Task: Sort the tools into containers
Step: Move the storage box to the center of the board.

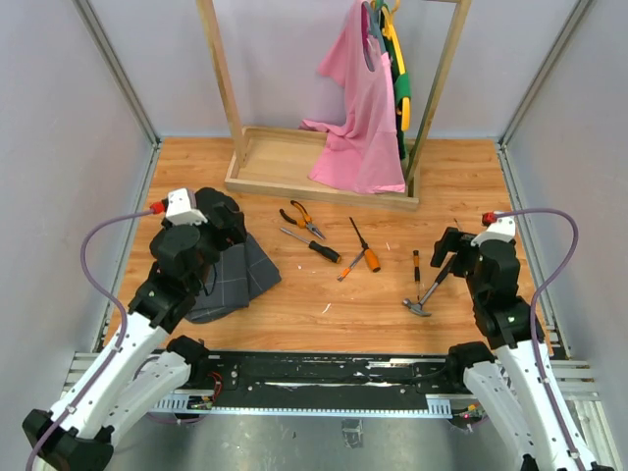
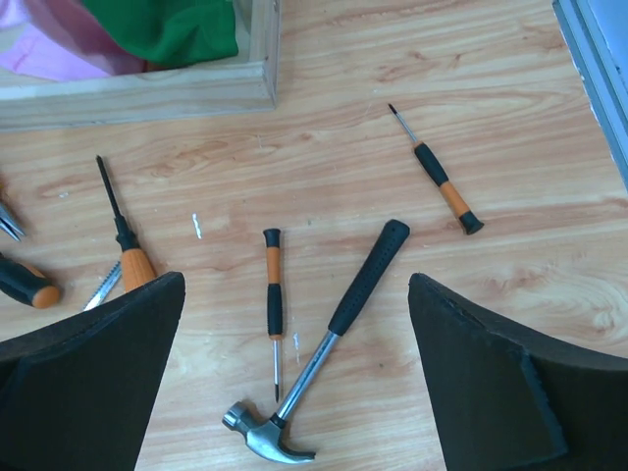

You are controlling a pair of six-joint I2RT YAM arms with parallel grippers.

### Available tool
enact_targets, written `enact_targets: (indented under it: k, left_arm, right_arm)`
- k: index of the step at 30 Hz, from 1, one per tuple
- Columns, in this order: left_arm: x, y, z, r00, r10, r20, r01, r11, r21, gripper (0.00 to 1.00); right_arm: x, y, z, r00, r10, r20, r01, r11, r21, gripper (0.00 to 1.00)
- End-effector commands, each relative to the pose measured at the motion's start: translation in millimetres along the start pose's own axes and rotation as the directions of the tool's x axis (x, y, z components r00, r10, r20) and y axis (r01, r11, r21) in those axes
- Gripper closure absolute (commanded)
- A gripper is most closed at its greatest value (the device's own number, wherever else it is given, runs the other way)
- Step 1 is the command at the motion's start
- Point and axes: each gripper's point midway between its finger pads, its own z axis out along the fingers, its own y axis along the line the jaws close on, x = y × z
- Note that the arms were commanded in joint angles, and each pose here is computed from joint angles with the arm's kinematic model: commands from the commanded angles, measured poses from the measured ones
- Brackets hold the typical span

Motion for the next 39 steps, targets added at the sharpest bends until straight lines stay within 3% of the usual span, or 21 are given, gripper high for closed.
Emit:
enact_targets:
  k: [1, 9, 19, 25, 30, 35, 39]
  left_arm:
    - [-12, -12, 9, 0.998, 0.037, -0.048, -0.035, 0.999, 0.035, 0.01]
    - [-23, -20, 22, 0.994, 0.051, -0.093, -0.047, 0.998, 0.036, 0.01]
    - [-24, -17, 26, 0.993, 0.035, -0.113, -0.034, 0.999, 0.011, 0.01]
    - [-1, -15, 33, 0.981, 0.017, -0.194, -0.02, 1.0, -0.011, 0.01]
    - [31, 1, 43, 0.962, -0.025, -0.271, -0.005, 0.994, -0.111, 0.01]
    - [33, 34, 49, 0.973, -0.04, -0.225, -0.024, 0.962, -0.273, 0.01]
    - [21, 50, 68, 0.979, -0.043, -0.2, -0.011, 0.964, -0.264, 0.02]
  right_arm:
    - [-28, 11, 0, 0.998, 0.059, 0.024, -0.057, 0.997, -0.059, 0.02]
    - [-39, 10, 11, 0.992, 0.122, -0.021, -0.122, 0.992, -0.037, 0.02]
    - [-23, 14, 30, 0.976, 0.134, -0.172, -0.138, 0.99, -0.016, 0.02]
    - [1, 39, 41, 0.94, 0.084, -0.33, -0.138, 0.98, -0.144, 0.02]
    - [18, 51, 46, 0.916, 0.06, -0.398, -0.153, 0.967, -0.205, 0.01]
    - [27, 61, 42, 0.903, 0.04, -0.429, -0.165, 0.952, -0.257, 0.01]
    - [38, 70, 34, 0.89, 0.025, -0.455, -0.176, 0.94, -0.294, 0.01]
